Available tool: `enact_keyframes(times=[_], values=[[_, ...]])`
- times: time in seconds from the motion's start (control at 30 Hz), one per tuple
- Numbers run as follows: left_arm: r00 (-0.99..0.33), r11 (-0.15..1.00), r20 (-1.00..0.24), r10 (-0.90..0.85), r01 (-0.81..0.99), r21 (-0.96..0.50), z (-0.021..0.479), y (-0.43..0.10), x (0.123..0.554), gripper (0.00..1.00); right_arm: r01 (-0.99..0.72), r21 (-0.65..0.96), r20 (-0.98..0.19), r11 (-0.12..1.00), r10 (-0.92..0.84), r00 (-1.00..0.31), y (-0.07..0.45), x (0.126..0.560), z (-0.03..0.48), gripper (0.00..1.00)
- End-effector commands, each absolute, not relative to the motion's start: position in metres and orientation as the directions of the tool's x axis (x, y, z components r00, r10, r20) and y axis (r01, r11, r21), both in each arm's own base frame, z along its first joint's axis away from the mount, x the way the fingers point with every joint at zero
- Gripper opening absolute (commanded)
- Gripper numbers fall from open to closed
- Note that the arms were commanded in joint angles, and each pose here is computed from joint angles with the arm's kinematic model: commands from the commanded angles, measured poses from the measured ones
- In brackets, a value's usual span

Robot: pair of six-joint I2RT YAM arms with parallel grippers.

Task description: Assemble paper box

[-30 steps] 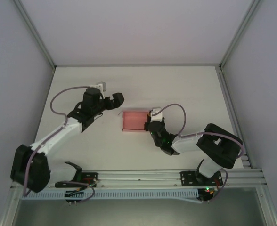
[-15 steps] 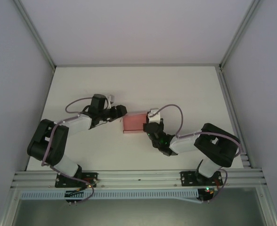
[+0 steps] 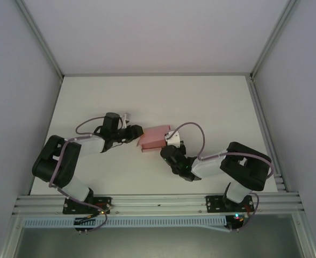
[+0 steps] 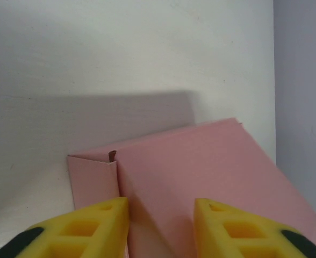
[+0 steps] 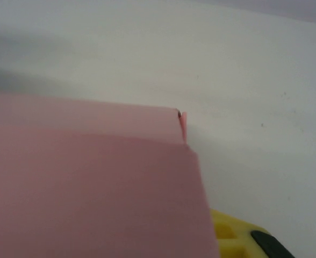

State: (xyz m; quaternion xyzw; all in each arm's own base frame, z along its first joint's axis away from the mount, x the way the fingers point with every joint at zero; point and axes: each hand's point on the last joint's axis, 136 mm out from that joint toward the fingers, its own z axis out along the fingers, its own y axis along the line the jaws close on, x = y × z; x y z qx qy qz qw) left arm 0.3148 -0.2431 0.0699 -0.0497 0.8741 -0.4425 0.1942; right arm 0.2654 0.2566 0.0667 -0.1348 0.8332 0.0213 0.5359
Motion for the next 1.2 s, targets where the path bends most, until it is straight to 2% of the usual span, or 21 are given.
enact_keyframes(times=[0.0, 0.07, 0.2, 0.37, 0.43, 0.5, 0.63, 0.77, 0.83, 1.0, 1.1, 1.17], values=[[-0.956, 0.636, -0.188, -0.226, 0.002, -0.772, 0.036, -0.241, 0.292, 0.34, -0.274, -0.111, -0.873, 0.955, -0.226, -0.433, 0.247, 0.251, 0.060, 0.28], [-0.957, 0.638, -0.190, -0.220, 0.006, -0.770, 0.033, -0.242, 0.292, 0.32, -0.286, -0.075, -0.876, 0.955, -0.201, -0.439, 0.243, 0.246, 0.064, 0.44], [-0.954, 0.665, -0.203, -0.219, 0.006, -0.747, 0.026, -0.238, 0.293, 0.28, -0.364, -0.014, -0.862, 0.931, -0.195, -0.467, 0.242, 0.230, 0.068, 0.66], [-0.955, 0.681, -0.212, -0.207, 0.015, -0.732, 0.021, -0.237, 0.292, 0.27, -0.517, 0.044, -0.831, 0.855, -0.256, -0.494, 0.248, 0.203, 0.070, 1.00], [-0.957, 0.684, -0.213, -0.200, 0.020, -0.729, 0.019, -0.237, 0.291, 0.27, -0.601, 0.093, -0.830, 0.794, -0.272, -0.487, 0.257, 0.188, 0.078, 1.00], [-0.957, 0.687, -0.215, -0.196, 0.023, -0.726, 0.018, -0.238, 0.291, 0.26, -0.615, 0.127, -0.851, 0.779, -0.233, -0.471, 0.257, 0.185, 0.094, 1.00], [-0.958, 0.703, -0.221, -0.182, 0.031, -0.711, 0.015, -0.237, 0.291, 0.26, -0.485, 0.252, -0.893, 0.838, 0.008, -0.450, 0.237, 0.206, 0.145, 1.00], [-0.956, 0.721, -0.238, -0.170, 0.044, -0.692, 0.014, -0.236, 0.291, 0.26, -0.330, 0.426, -0.836, 0.842, 0.227, -0.499, 0.215, 0.234, 0.171, 1.00], [-0.956, 0.724, -0.241, -0.165, 0.049, -0.688, 0.014, -0.237, 0.291, 0.27, -0.267, 0.459, -0.799, 0.848, 0.262, -0.541, 0.209, 0.248, 0.169, 1.00], [-0.957, 0.730, -0.248, -0.151, 0.061, -0.680, 0.014, -0.239, 0.290, 0.27, -0.228, 0.425, -0.733, 0.876, 0.185, -0.655, 0.230, 0.265, 0.138, 0.99], [-0.957, 0.737, -0.254, -0.138, 0.072, -0.672, 0.014, -0.239, 0.290, 0.27, -0.137, 0.419, -0.650, 0.898, 0.191, -0.736, 0.231, 0.276, 0.104, 0.93], [-0.956, 0.744, -0.261, -0.133, 0.078, -0.664, 0.014, -0.239, 0.290, 0.28, -0.094, 0.421, -0.588, 0.902, 0.192, -0.786, 0.232, 0.279, 0.079, 0.82]])
